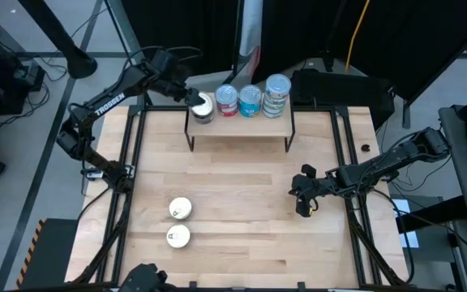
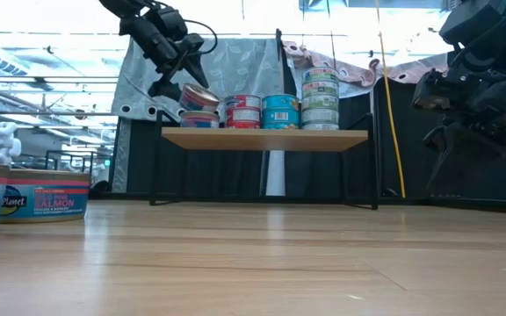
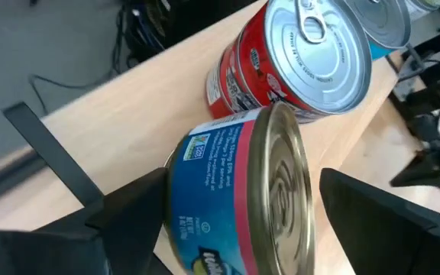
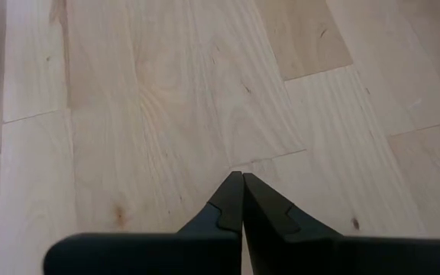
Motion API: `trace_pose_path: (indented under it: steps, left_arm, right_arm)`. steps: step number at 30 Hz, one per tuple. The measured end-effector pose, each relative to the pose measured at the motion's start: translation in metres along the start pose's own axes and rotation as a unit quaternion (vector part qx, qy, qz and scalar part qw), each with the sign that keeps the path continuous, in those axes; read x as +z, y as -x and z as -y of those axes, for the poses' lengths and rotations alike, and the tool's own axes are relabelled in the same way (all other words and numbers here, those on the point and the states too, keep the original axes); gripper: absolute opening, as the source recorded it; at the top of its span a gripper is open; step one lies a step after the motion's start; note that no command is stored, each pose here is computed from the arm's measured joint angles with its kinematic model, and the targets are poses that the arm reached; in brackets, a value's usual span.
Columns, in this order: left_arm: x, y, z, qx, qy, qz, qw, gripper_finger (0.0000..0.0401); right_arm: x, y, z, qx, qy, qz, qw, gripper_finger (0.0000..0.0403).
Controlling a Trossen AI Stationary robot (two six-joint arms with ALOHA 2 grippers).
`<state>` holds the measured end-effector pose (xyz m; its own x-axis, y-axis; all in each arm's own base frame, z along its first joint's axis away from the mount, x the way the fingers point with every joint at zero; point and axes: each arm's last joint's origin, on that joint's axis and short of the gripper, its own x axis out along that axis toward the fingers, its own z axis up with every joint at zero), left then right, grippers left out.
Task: Stack canned seafood by type on shelf
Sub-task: Stack the blue pink tuna can on top of the other blue tuna can on the shelf, then stack the blue pink tuna can on top of the other blue tuna cans on the shelf
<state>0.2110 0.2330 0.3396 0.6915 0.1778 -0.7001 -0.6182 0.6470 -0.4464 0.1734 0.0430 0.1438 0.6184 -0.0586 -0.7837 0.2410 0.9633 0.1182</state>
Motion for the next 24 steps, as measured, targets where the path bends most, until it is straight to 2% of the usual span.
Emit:
trace_pose_path:
  steps: [14,18,22,24]
  left_arm:
    - [0.0,0.004,0.008,0.034,-0.024,0.025,0.999,0.0336]
    - [-0.006,0.03,0.021,0.037,-0.062,0.051,0.996,0.0327]
    - [-0.028,0.069,0.055,0.077,-0.113,0.089,0.987,0.0297]
    - [-0.048,0.091,0.075,0.067,-0.145,0.095,0.983,0.0275]
  right_arm:
    - [0.0,0.0,0.0,0.0,-0.002,0.0,1.0,0.0]
    - [0.0,0.0,0.0,0.0,-0.002,0.0,1.0,0.0]
    - [-0.001,0.0,-0.002,0.004,0.0,0.0,1.0,0.0]
    - [-0.001,0.001,-0.004,0.01,-0.001,0.003,1.0,0.0]
